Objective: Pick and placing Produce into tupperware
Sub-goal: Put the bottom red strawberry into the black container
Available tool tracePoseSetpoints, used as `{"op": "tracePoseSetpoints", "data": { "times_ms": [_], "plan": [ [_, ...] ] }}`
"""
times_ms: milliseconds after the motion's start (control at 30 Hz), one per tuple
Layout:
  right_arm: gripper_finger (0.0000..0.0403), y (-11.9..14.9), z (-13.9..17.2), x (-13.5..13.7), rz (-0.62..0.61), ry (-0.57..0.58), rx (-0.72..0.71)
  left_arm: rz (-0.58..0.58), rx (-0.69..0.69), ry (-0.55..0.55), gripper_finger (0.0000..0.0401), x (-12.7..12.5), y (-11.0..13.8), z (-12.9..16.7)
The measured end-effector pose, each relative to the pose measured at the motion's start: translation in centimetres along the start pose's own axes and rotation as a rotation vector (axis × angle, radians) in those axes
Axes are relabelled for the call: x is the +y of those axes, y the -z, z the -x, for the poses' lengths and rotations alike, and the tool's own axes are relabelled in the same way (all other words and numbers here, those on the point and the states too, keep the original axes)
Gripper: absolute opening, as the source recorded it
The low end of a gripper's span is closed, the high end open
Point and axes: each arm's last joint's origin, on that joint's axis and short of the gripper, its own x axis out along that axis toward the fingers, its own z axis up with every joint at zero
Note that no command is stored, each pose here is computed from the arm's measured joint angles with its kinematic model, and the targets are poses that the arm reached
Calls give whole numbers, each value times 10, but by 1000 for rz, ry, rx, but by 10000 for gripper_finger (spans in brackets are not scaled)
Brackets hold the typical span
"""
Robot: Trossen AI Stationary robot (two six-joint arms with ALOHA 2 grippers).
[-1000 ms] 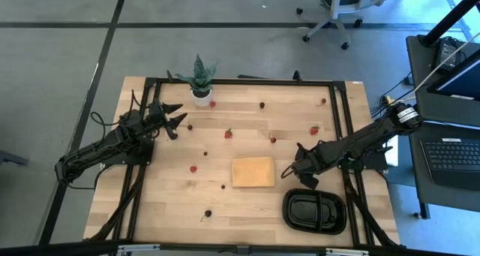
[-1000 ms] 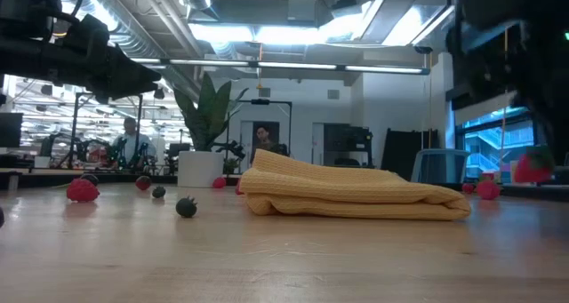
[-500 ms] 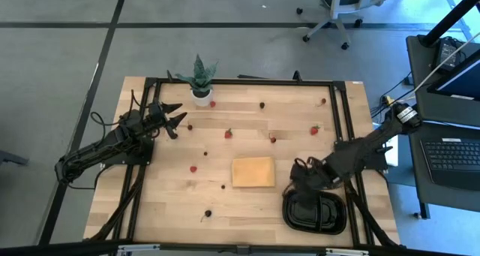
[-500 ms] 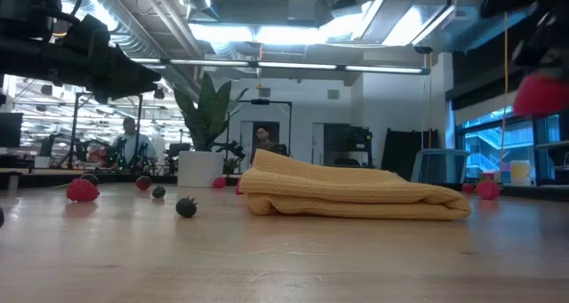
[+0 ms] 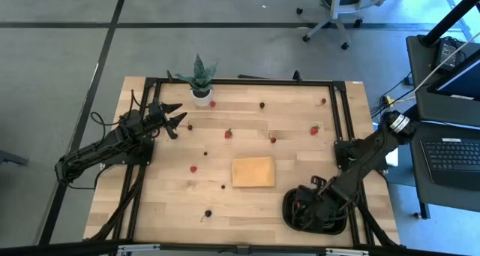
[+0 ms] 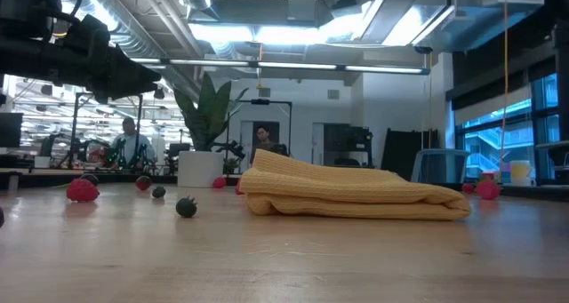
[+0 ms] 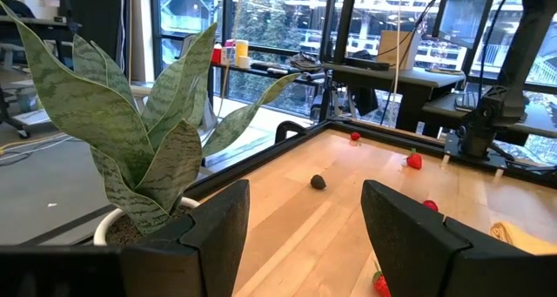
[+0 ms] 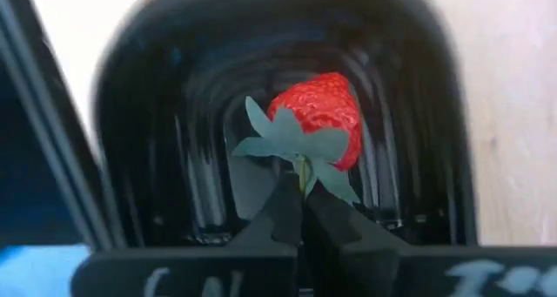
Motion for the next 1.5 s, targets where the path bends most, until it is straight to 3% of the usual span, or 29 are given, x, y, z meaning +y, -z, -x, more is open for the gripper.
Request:
{"op": "tracePoseSetpoints", "data": {
  "times_ms": [433,833,1300,1500],
  "plan": [
    [2,5,-32,6,11,85,46,0,0,0,215,0,0,0],
    [42,4,-32,7,10,70,38,0,0,1,215,0,0,0],
    [48,4,-32,7,7,74,40,0,0,0,215,0,0,0],
    [97,4,-32,6,6,75,40,0,0,0,215,0,0,0]
  ]
}}
